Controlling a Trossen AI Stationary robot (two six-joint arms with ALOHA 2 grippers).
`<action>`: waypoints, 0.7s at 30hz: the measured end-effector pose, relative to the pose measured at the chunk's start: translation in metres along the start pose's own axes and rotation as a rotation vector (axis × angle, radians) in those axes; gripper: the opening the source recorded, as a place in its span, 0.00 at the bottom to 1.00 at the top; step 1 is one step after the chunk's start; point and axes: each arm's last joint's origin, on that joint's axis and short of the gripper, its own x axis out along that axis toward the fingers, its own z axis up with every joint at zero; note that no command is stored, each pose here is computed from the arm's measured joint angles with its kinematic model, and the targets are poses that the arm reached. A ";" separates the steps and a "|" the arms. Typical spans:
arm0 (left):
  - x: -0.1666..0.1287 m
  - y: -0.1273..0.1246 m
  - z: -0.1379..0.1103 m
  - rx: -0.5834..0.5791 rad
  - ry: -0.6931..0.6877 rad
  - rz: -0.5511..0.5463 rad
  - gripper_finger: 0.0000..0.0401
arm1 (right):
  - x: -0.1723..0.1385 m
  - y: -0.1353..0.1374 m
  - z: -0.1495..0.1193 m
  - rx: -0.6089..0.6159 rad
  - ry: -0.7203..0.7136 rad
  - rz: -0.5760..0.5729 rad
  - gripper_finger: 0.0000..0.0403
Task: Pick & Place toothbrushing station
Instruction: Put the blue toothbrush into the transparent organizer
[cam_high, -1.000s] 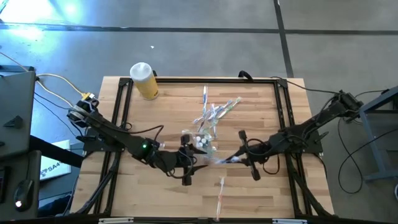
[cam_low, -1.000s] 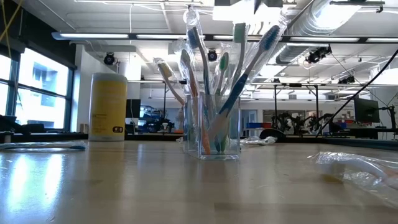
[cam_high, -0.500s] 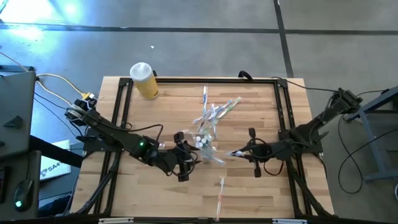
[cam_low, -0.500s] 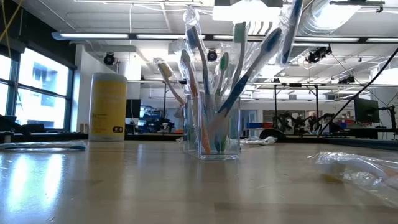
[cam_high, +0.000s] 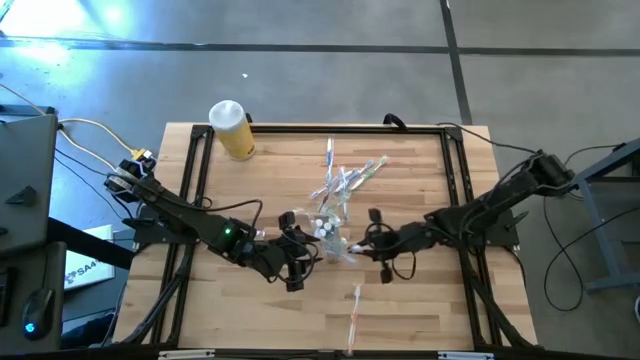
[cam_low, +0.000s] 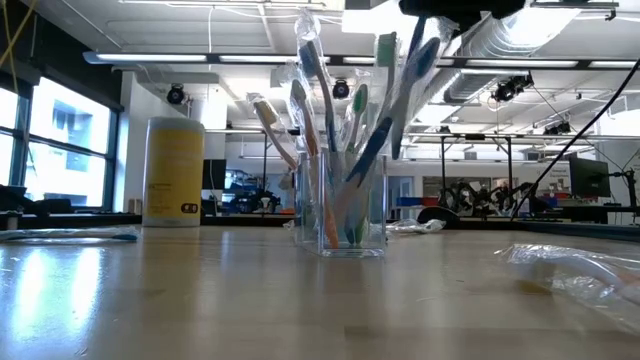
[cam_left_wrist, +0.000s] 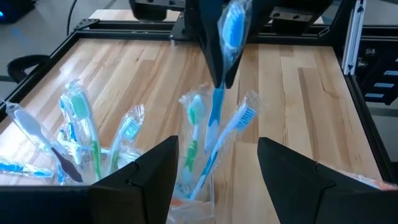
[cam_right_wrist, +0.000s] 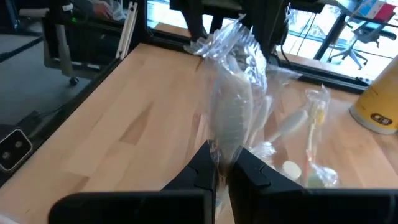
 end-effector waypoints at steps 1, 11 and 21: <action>0.000 0.000 0.000 -0.002 0.002 0.001 0.54 | 0.001 -0.001 0.000 -0.003 -0.005 0.005 0.02; 0.000 0.002 -0.005 0.001 0.044 0.011 0.54 | 0.008 -0.023 0.004 0.019 -0.065 0.051 0.02; 0.000 0.004 -0.010 -0.018 0.089 0.031 0.54 | 0.032 -0.032 -0.015 0.045 0.015 0.041 0.02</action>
